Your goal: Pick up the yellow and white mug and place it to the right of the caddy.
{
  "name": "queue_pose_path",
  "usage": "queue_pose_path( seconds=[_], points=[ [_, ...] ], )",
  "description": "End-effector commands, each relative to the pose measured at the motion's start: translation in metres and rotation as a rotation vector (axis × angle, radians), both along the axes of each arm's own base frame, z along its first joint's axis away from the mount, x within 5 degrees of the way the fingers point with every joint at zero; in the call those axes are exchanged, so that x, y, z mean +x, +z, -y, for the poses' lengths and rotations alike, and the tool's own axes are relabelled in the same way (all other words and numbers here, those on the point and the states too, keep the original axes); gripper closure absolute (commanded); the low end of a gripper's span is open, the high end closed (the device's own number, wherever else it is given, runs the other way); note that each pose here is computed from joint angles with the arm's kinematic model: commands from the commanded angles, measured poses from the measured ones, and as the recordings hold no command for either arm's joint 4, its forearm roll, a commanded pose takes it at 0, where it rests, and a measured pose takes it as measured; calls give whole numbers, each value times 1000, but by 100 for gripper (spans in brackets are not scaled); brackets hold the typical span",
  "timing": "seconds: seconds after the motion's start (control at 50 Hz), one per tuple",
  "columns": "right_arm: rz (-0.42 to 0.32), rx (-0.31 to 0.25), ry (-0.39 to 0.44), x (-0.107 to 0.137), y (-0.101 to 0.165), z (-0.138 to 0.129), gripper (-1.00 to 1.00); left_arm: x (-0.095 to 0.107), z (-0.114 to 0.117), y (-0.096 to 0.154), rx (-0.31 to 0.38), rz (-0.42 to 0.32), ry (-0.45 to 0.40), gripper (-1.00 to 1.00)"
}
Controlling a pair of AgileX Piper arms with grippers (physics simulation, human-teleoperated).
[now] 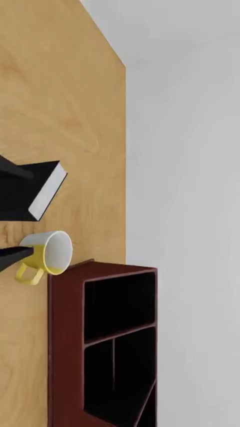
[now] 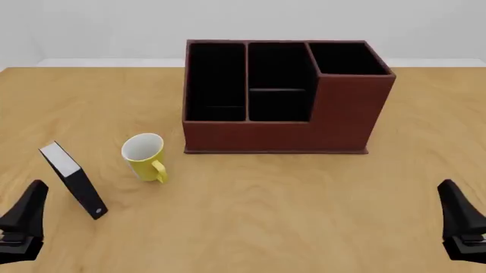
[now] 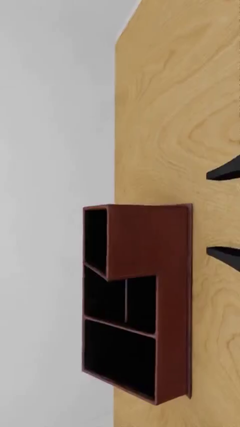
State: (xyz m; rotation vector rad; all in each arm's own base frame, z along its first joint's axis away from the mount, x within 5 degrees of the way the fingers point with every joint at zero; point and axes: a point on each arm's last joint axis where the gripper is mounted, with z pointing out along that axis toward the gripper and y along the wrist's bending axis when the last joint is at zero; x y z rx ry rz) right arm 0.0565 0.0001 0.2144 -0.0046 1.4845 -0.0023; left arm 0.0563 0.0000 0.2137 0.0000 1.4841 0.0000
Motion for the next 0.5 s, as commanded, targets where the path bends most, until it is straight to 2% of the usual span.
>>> queue_pose_path(
  seconds=[0.02,0.26,0.4,0.5],
  points=[
    [-7,22,0,1,1,0,-100,0,0,1,0,-1,0,-100],
    [-13,27,34,0,-1,-2,-100,0,0,1,0,-1,0,-100],
    [-15,12,63,0,0,-3,-100,0,0,1,0,-1,0,-100],
    [-33,35,94,0,0,-5,-100,0,0,1,0,-1,0,-100]
  ],
)
